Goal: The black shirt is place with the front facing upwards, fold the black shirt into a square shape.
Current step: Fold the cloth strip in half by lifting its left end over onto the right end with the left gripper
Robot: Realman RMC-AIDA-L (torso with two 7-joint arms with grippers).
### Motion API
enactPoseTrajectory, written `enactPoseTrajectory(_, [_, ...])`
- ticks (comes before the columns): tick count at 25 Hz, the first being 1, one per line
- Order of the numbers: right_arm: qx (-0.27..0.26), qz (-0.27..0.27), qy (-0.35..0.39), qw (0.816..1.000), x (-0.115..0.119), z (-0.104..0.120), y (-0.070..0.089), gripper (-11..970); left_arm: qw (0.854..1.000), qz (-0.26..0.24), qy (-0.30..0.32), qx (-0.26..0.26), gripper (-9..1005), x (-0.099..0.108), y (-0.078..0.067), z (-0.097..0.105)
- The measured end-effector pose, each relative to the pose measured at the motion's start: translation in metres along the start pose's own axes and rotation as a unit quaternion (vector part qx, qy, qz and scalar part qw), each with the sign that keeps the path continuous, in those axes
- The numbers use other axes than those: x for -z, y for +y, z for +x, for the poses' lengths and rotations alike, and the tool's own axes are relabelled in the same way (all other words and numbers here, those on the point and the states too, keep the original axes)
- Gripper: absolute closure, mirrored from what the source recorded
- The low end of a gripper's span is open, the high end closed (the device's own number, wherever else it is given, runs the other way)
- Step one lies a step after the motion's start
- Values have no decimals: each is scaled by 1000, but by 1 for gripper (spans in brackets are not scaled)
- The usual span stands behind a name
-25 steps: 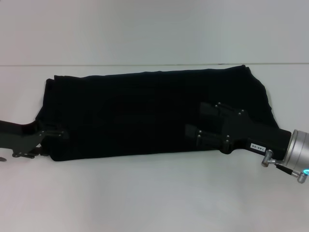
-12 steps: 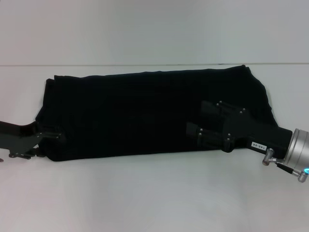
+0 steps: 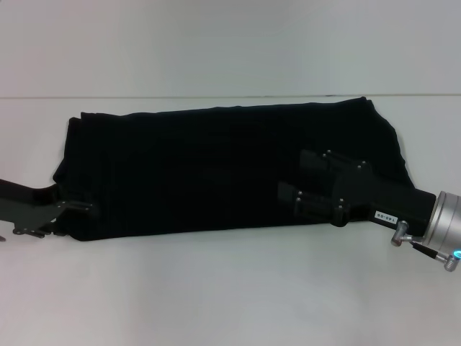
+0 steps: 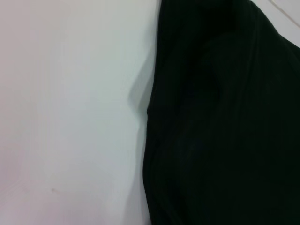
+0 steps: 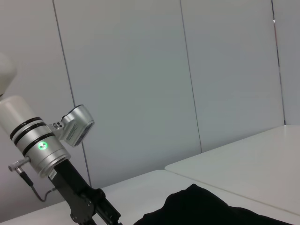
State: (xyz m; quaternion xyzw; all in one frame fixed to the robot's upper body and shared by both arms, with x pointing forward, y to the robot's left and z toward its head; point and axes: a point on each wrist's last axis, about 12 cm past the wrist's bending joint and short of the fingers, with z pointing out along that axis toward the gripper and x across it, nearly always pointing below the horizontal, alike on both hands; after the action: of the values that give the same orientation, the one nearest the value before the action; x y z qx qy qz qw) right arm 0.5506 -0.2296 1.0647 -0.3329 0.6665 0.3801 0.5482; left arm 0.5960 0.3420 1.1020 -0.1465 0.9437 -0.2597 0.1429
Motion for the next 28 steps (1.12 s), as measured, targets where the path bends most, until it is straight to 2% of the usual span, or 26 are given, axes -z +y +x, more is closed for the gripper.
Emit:
enactPoseTrajectory(7, [0, 0, 0, 1000, 0, 0, 0, 121, 1000, 4, 0, 5, 233, 1, -1, -1])
enactPoseTrajectory(18, [1, -1, 0, 1000, 0, 0, 0, 121, 1000, -2, 2, 2, 438, 2, -4, -4])
enactPoseTrajectory(23, [1, -1, 0, 1000, -1, -1, 0, 121, 1000, -20, 8, -9, 638, 0, -5, -4])
enactPoseTrajectory(28, [1, -1, 0, 1000, -1, -1, 0, 121, 1000, -25, 10, -12, 706, -1, -6, -4])
